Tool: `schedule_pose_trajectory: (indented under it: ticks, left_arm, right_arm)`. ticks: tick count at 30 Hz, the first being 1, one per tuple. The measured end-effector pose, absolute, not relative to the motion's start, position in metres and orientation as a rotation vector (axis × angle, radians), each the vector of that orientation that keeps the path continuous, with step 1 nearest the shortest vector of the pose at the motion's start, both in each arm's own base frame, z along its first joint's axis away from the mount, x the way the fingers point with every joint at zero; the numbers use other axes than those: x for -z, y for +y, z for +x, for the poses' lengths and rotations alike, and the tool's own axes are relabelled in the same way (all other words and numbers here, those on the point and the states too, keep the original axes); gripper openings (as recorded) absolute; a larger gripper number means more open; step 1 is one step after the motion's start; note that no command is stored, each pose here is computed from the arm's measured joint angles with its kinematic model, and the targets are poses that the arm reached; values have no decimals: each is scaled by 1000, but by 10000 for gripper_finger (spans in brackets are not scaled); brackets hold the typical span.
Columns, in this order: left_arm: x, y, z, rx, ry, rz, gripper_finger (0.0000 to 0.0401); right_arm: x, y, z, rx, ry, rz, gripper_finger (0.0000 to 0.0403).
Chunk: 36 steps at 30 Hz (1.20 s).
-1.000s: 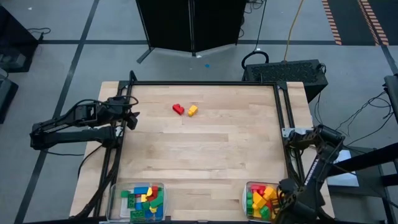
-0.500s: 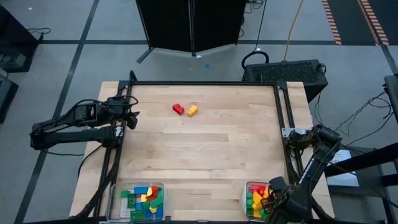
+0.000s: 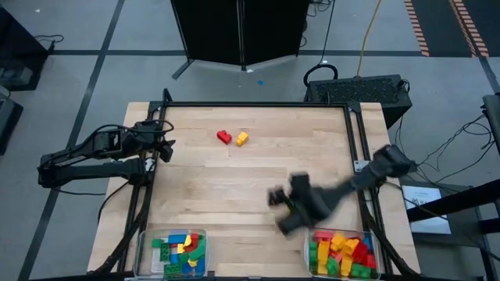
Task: Sort blocks by size
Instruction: Put the yellow game piece into the right transparent bin
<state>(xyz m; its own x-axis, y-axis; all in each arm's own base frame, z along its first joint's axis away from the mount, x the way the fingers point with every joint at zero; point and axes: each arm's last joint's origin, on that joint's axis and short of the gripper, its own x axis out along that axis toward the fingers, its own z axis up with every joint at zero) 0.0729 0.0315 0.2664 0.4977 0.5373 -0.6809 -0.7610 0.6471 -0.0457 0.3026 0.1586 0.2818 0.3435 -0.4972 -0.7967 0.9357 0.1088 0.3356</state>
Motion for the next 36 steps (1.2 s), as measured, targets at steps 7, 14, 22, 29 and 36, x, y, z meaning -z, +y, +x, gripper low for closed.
schedule_pose_trajectory:
  ticks: [7,14,22,29,36]
  left_arm:
    - [-266,31,73,-807,683,-365,255]
    - [-266,31,73,-808,686,-364,255]
    - [-266,31,73,-808,685,-364,255]
    - [-266,31,73,-807,686,-364,255]
    - [-266,31,73,-797,690,-361,255]
  right_arm:
    - [-267,24,382,1172,528,848,258]
    - [-231,-73,440,1088,304,944,258]
    - [-149,-106,470,1067,270,1243,258]
    - [-140,-110,471,1132,188,1284,258]
    - [-155,-102,456,1189,318,1245,258]
